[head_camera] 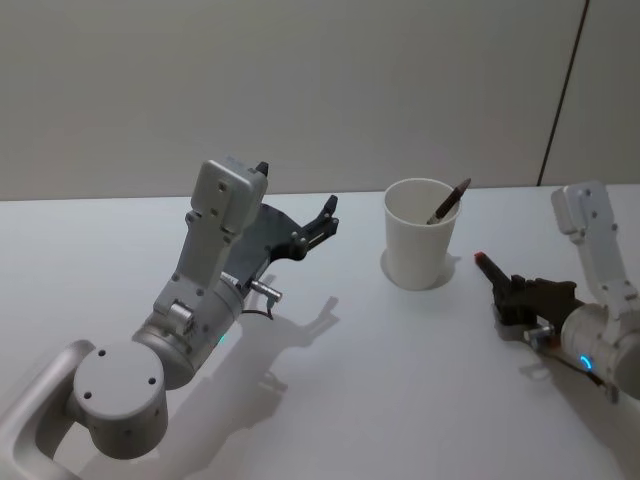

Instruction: Place the pen into the pen holder.

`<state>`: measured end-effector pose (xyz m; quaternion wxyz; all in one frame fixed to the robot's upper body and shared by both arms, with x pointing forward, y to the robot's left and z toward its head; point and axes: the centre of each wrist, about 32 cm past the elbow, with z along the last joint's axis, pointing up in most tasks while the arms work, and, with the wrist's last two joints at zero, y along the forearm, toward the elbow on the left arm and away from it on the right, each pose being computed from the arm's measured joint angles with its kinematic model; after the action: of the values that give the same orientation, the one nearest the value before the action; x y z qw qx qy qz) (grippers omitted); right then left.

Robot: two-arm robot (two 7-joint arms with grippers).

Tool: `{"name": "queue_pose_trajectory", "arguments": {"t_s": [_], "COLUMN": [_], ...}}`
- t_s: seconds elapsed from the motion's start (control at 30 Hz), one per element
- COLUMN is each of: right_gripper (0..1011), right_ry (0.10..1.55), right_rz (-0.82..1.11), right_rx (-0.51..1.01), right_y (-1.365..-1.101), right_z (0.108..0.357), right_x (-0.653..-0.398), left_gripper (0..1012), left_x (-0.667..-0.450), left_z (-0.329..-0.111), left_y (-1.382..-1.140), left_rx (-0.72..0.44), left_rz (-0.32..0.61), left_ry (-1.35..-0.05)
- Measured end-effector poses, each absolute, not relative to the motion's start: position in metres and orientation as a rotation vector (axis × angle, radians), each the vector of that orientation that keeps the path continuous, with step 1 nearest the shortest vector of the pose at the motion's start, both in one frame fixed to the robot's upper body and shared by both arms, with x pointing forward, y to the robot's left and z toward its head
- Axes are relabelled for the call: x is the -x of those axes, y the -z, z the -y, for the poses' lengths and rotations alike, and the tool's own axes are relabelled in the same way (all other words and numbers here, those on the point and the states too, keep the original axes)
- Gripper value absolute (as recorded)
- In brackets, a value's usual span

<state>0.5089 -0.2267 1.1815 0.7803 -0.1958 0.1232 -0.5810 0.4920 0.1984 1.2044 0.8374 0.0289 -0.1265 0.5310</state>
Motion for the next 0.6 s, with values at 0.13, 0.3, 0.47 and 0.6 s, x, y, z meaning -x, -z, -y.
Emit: {"name": "queue_pose_trajectory", "arguments": {"t_s": [0.13,0.3,0.47,0.6], "right_gripper": [172,169,169,169], "right_ry": [1.262,1.271,1.280,1.289], "right_rz": [-0.247,-0.214,-0.183,-0.152], "right_rx": [0.405,0.375,0.350,0.325], "right_y": [-1.1815,-1.1832,-1.1851,-1.1868], "right_z": [0.2266,0.2258,0.2251,0.2244], "right_x": [-0.5080,-0.5067,-0.5056,-0.5044], "left_gripper": [1001,1001,1001,1001], "left_x": [-0.4920,-0.4920,-0.4920,-0.4920], "left_z": [-0.1984,-0.1984,-0.1984,-0.1984], "left_y": [-1.2044,-1.2044,-1.2044,-1.2044], "left_rx": [-0.061,-0.061,-0.061,-0.061], "left_rz": [0.268,0.268,0.268,0.268], "left_ry": [-1.124,-1.124,-1.124,-1.124]}}
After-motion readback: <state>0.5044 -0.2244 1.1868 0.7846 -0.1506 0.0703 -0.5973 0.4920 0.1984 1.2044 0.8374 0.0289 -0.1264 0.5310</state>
